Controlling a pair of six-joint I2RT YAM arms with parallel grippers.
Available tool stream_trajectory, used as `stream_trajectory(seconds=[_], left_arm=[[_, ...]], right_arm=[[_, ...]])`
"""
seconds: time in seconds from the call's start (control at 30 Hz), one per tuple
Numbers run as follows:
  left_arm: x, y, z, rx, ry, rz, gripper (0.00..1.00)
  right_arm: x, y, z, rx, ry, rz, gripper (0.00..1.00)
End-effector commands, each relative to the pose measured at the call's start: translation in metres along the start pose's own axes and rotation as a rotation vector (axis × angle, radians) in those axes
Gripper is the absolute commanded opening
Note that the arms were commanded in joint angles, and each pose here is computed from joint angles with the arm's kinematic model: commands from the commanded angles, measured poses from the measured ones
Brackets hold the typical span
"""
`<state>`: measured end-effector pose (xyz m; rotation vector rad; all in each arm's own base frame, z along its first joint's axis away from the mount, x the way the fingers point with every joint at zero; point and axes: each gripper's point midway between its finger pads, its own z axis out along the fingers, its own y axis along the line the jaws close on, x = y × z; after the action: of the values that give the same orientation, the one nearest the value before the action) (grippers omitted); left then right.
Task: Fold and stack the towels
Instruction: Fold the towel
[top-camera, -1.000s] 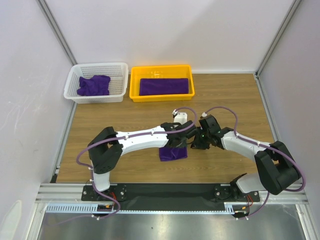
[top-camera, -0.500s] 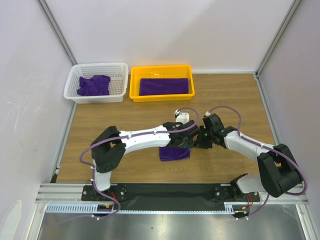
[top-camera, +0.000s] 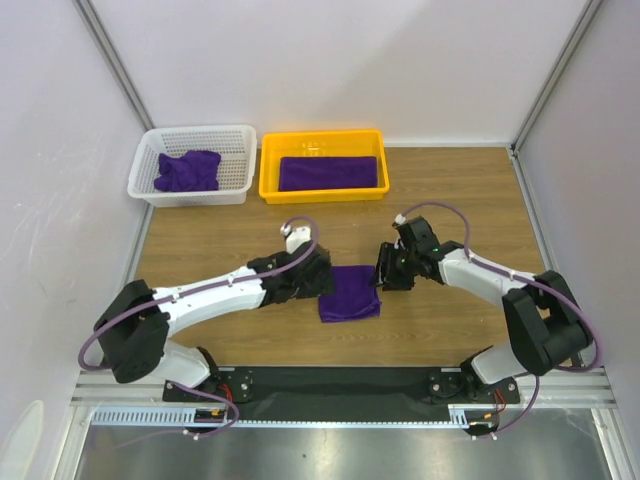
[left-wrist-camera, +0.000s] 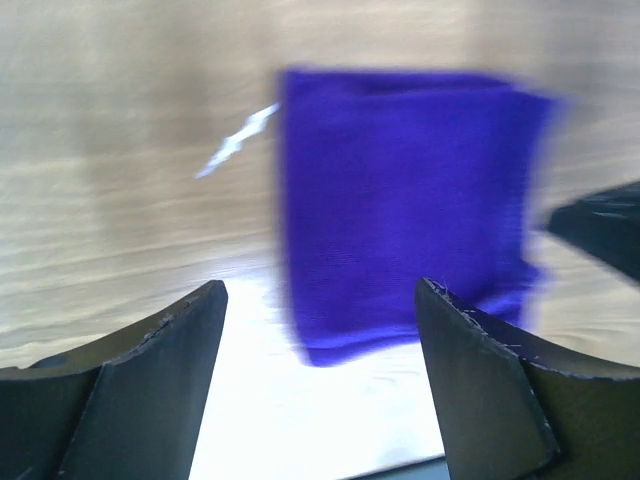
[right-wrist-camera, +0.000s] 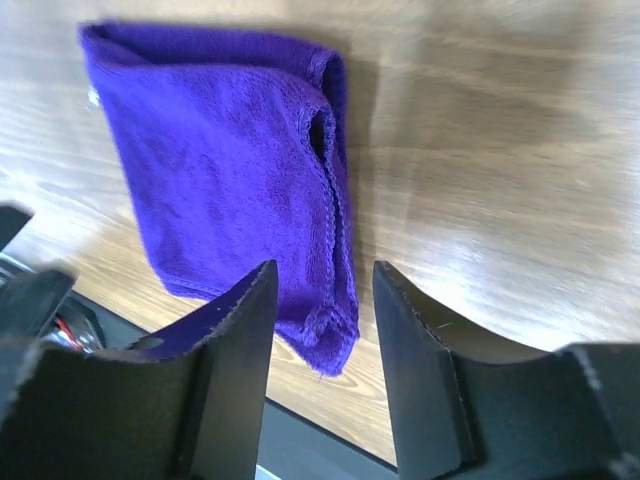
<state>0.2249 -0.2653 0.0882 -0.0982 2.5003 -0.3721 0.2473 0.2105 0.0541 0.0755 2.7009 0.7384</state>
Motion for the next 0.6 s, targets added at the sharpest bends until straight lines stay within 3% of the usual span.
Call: stream_trajectory(seconds=[0.0,0.3,0.57], left_arm=[[-0.003,-0.016,0.003,0.174,-0.037,-0.050,0.81],[0.014,-0.017,0.032,0.199,0.010,-0.032,0.75],[0.026,-0.005,0.048,0.126,0.041,-0.030,0.66]], right_arm=[[-0.001,0.011,0.009,-0.032,0.019,-0.062,0.50],[0.007,0.002,0.026,-0.003,0.050,-0.052,0.50],[0.014,0.001,0.042,-0.001,0.072,-0.039,0.41]])
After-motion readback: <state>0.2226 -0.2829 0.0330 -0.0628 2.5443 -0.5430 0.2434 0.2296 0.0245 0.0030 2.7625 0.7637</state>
